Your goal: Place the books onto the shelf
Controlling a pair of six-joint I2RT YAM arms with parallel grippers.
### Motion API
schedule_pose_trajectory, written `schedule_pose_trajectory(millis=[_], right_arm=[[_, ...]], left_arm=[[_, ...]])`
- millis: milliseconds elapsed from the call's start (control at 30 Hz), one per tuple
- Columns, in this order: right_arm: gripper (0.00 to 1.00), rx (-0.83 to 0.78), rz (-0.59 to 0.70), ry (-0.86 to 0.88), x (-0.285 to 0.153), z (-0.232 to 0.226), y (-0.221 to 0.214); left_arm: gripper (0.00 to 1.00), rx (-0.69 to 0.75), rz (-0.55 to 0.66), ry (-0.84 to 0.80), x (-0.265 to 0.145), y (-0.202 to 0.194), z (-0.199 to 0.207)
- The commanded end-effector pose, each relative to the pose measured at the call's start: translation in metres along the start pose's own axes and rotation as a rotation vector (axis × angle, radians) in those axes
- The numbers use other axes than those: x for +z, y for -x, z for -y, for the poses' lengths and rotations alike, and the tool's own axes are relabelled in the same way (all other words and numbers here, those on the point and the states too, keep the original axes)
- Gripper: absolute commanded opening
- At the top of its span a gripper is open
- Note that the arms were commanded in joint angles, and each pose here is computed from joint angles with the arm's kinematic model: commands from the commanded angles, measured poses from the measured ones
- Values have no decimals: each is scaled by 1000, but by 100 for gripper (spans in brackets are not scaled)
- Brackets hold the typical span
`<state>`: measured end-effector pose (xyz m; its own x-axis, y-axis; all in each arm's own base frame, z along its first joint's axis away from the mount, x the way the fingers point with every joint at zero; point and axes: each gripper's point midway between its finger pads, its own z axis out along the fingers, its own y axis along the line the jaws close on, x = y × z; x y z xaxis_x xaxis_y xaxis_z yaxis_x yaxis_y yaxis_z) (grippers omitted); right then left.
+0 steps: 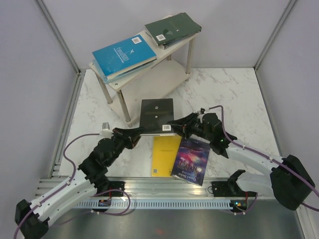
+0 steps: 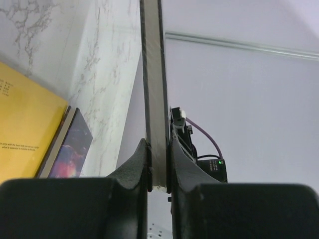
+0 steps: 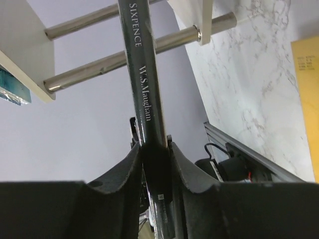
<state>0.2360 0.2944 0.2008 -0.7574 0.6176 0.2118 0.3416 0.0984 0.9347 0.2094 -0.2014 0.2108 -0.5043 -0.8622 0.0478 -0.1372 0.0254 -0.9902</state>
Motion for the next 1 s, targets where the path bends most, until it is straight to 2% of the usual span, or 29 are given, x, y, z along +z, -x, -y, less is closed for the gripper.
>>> schedule_pose_trajectory(millis=[0, 133, 200, 300, 333, 367, 433, 500, 533, 600, 633, 733, 767, 833, 867, 900, 967], right_arm=[[22, 5, -32, 282, 2, -75, -7], [1, -8, -41, 346, 13, -95, -1], [0, -26, -48, 377, 15, -108, 4], [0, -73, -54, 396, 25, -121, 15], [0, -104, -51, 375, 35, -117, 22], [0, -137, -56, 399, 37, -134, 27], [0, -190, -89, 363, 55, -129, 32], [0, -224, -98, 380, 63, -144, 39], [0, -226, -107, 357, 73, -137, 45], [0, -241, -98, 348, 86, -140, 56], [0, -245, -101, 344, 90, -140, 58], [0, -261, -113, 335, 107, -139, 68], [0, -280, -121, 354, 111, -150, 69], [0, -279, -155, 328, 132, -137, 76], [0, -300, -183, 356, 137, -150, 74], [0, -288, -201, 334, 152, -136, 80], [0, -310, -229, 350, 162, -143, 81]], left_arm=[[2, -70, -35, -183, -9, -6, 53], [3, -35, -70, -112, -8, -14, 39], [4, -8, -85, -74, -9, -16, 31], [15, 50, -135, -14, -8, -26, 17], [22, 90, -165, 4, -8, -31, 12], [27, 106, -176, 32, -7, -33, 7], [37, 144, -204, 66, -6, -37, -3], [45, 154, -209, 74, -5, -38, -5], [55, 157, -203, 109, -5, -36, -13], [69, 165, -189, 116, -6, -33, -14], [82, 168, -174, 139, -7, -30, -18], [94, 182, -152, 161, -11, -23, -20], [96, 186, -145, 161, -11, -21, -18], [100, 206, -136, 160, -14, -18, -17], [100, 216, -132, 172, -15, -16, -19], [100, 235, -136, 172, -16, -16, -18], [100, 257, -135, 189, -19, -14, -17]])
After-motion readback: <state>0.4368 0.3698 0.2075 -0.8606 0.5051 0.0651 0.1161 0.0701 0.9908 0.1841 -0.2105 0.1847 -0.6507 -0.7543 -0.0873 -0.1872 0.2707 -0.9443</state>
